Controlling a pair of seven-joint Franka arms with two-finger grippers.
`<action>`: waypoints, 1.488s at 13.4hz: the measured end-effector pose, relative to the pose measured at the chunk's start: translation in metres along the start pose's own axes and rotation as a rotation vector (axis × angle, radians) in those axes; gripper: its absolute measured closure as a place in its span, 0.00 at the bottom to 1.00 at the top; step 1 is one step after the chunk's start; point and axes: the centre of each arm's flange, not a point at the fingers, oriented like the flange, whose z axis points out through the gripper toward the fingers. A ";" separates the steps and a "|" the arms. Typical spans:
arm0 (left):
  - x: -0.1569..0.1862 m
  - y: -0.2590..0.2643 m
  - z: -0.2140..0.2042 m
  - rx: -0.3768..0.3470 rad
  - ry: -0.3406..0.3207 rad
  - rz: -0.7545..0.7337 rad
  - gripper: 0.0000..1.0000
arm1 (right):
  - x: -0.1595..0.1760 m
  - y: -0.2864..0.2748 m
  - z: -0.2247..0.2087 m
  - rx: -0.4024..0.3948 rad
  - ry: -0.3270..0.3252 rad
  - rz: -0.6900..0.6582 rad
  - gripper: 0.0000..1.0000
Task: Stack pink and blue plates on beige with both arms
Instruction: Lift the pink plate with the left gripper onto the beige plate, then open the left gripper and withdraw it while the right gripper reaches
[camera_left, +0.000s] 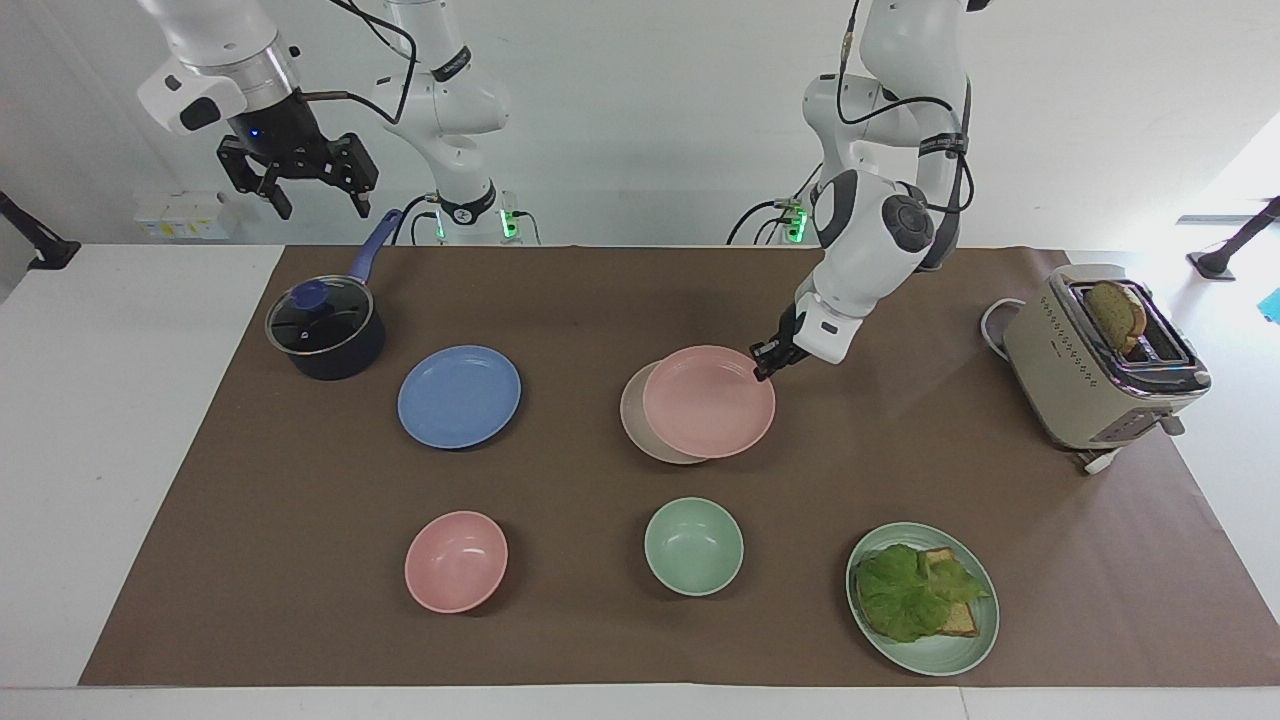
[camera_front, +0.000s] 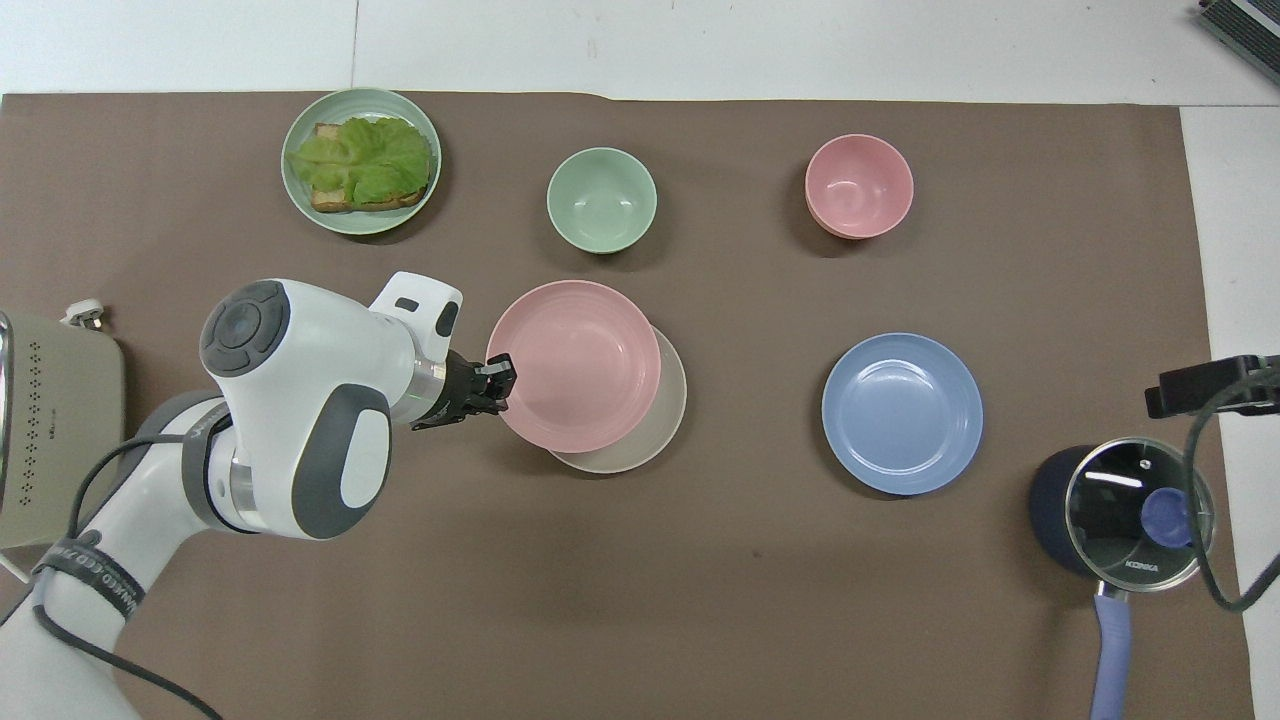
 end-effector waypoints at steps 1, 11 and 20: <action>0.000 0.001 0.006 -0.001 0.004 0.000 0.96 | 0.000 0.000 0.000 0.000 0.000 0.000 0.00; -0.016 0.020 0.019 -0.010 0.000 0.007 0.96 | -0.001 0.000 -0.001 0.000 0.005 0.000 0.00; -0.010 0.018 0.013 -0.016 0.012 -0.002 0.00 | 0.010 0.003 0.026 0.000 0.027 0.004 0.00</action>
